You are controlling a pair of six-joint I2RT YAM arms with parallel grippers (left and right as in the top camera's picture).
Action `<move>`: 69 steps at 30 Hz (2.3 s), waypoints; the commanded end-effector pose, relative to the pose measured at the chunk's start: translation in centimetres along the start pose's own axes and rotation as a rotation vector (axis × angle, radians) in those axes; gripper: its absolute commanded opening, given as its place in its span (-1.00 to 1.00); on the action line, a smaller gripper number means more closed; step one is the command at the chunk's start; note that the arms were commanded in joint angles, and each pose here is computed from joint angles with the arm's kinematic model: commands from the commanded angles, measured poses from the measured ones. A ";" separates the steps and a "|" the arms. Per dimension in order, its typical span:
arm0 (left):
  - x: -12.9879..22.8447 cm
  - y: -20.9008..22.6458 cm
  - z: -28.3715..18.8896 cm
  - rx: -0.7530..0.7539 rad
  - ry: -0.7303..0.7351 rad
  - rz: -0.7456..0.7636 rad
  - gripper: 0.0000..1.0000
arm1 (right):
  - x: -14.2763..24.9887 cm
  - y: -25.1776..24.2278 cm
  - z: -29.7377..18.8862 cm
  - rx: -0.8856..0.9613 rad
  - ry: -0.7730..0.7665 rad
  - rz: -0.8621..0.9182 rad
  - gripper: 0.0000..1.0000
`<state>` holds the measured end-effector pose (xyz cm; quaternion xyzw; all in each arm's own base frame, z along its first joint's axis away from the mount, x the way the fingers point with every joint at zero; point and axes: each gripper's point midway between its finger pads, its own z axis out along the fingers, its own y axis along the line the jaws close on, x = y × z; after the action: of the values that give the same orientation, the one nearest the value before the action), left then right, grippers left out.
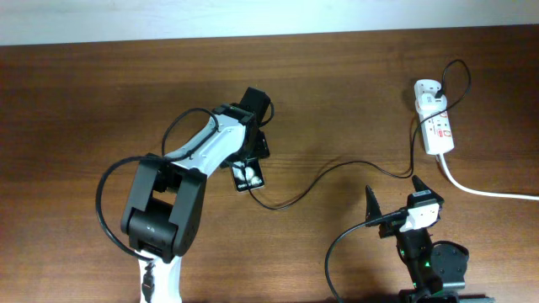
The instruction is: Plug charger to phone and switch on socket
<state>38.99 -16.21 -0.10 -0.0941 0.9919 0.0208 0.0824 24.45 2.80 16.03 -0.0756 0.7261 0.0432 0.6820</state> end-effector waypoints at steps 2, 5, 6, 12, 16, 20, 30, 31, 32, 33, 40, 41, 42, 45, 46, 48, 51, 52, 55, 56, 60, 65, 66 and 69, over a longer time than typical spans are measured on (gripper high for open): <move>1.9 4.0 3.4 -0.189 0.062 0.240 0.58 | 0.3 0.2 0.0 -0.010 0.007 0.009 0.97; 1.1 4.7 3.3 -0.237 0.040 0.378 0.58 | 0.3 0.2 0.0 -0.010 0.007 0.009 0.97; 1.0 4.6 3.3 -0.233 0.037 0.400 0.60 | 0.3 0.2 0.0 -0.010 0.007 0.010 0.97; 1.3 3.0 3.6 -0.141 0.046 0.335 0.77 | 0.3 0.2 0.0 -0.010 0.007 0.009 0.97; 1.1 3.8 4.1 -0.068 0.086 0.196 0.77 | 0.3 0.2 0.0 -0.010 0.007 0.010 0.97; 1.6 4.3 4.7 -0.011 0.128 0.164 0.68 | 0.3 0.2 0.0 -0.010 0.007 0.010 0.97; 1.6 4.1 4.3 0.003 0.143 0.185 0.36 | 0.3 0.2 0.0 -0.010 0.007 0.010 0.97; 1.3 3.9 3.7 0.002 0.147 0.186 0.36 | 0.3 0.2 0.0 -0.010 0.007 0.010 0.97; 0.8 3.8 2.7 -0.001 0.151 0.186 0.36 | 0.3 0.2 0.0 -0.010 0.007 0.010 0.97; -0.1 3.5 1.5 -0.001 0.142 0.187 0.35 | 0.3 0.2 0.0 -0.010 0.007 0.010 0.97; -3.7 2.0 -2.4 0.027 0.071 0.181 0.34 | 0.3 0.2 0.0 -0.010 0.007 0.010 0.97; -4.0 2.0 -2.7 0.022 0.065 0.180 0.34 | 0.3 0.2 0.0 -0.010 0.007 0.010 0.98; -4.6 2.4 -3.5 -0.006 0.049 0.181 0.36 | 0.3 0.2 0.0 -0.010 0.007 0.009 0.97; -6.0 2.4 -5.5 -0.021 0.011 0.179 0.38 | 0.3 0.2 0.0 -0.010 0.007 0.010 0.97; -6.0 2.4 -5.5 -0.021 0.011 0.178 0.39 | 0.3 0.2 0.0 -0.010 0.007 0.010 0.97; -6.2 2.9 -5.5 -0.046 0.001 0.178 0.40 | 0.3 0.2 0.0 -0.010 0.007 0.010 0.97; -6.1 3.1 -5.5 -0.052 0.007 0.178 0.40 | 0.3 0.2 0.0 -0.010 0.007 0.010 0.97; -6.1 3.1 -5.5 -0.052 0.007 0.179 0.40 | 0.3 0.2 0.0 -0.010 0.007 0.009 0.97; -5.8 3.2 -5.2 -0.057 0.016 0.179 0.42 | 0.3 0.2 0.0 -0.010 0.007 0.010 0.97; -5.4 3.3 -4.6 -0.060 0.024 0.180 0.43 | 0.3 0.2 0.0 -0.010 0.007 0.010 0.97; -3.1 4.1 -0.5 -0.075 0.057 0.184 0.42 | 0.3 0.2 0.0 -0.010 0.007 0.010 0.97; -1.5 4.7 2.6 -0.075 0.056 0.184 0.46 | 0.3 0.2 0.0 -0.010 0.007 0.009 0.97; -1.1 4.8 3.2 -0.076 0.059 0.185 0.51 | 0.3 0.2 0.0 -0.010 0.007 0.009 0.97; 0.4 5.6 4.1 -0.092 0.094 0.190 0.64 | 0.3 0.2 0.0 -0.010 0.007 0.010 0.97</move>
<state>41.30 -12.25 0.08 -0.0086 0.9951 0.0365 0.0915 24.46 2.80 15.98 -0.0756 0.7268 0.0433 0.6814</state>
